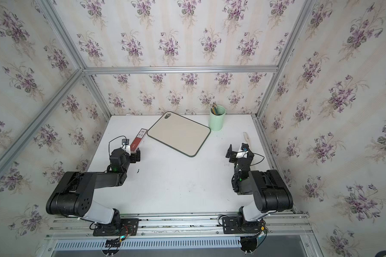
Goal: Align the knife with the edge of the cutting board
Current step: Adjust the distractor at the center of the board.
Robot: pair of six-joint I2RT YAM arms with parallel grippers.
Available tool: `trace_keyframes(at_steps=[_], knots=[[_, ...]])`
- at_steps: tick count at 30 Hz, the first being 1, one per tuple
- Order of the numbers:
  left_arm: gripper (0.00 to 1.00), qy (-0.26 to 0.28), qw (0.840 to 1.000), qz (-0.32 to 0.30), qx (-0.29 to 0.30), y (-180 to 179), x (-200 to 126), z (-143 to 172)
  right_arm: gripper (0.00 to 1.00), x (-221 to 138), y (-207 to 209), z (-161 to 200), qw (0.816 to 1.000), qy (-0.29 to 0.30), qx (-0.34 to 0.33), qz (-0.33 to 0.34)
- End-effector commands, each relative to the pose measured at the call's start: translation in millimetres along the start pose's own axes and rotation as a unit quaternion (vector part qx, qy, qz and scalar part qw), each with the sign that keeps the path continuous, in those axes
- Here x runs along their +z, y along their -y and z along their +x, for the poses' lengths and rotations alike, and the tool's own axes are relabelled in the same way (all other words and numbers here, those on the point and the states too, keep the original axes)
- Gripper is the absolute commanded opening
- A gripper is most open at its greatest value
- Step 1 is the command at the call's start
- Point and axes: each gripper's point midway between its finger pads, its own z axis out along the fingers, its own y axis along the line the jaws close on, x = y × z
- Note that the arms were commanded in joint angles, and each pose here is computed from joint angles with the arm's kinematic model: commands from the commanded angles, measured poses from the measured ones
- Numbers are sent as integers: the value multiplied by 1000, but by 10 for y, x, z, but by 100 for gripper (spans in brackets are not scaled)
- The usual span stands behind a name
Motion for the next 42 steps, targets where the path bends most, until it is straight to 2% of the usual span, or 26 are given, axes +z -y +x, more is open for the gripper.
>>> trace_keyframes(at_steps=[1, 22, 25, 27, 28, 30, 32, 33, 35, 38, 42], knots=[[100, 8, 1000, -2, -5, -10, 4, -48, 100, 2, -7, -30, 1000, 6, 1, -1], [100, 9, 1000, -4, -4, -13, -2, -52, 100, 9, -11, -31, 1000, 5, 2, -3], [100, 32, 997, -68, 0, -151, -154, -199, 100, -43, 36, -104, 1000, 8, -1, 22], [100, 31, 997, -73, 8, -165, -286, -436, 100, -99, -40, -310, 999, 22, -21, 29], [100, 11, 997, -69, -14, -178, -341, -509, 100, -126, -104, -410, 999, 22, -27, 30], [100, -34, 989, -80, -118, -279, -418, -591, 100, -147, -183, -500, 999, 0, 31, 18], [100, -71, 982, 11, -174, -82, -324, -651, 100, -179, -274, -477, 988, -34, 150, -6], [100, -87, 975, 45, -198, 7, -258, -655, 100, -202, -407, -435, 983, -54, 173, -43], [100, -139, 953, 116, -243, 193, -98, -610, 100, -325, -861, -336, 963, -109, 183, -163], [100, -194, 932, 142, -271, 368, 204, -438, 96, -470, -1207, 3, 935, -206, 223, -185], [97, -236, 910, 194, -282, 632, 596, -425, 90, -759, -1771, 369, 889, -311, 229, -246]])
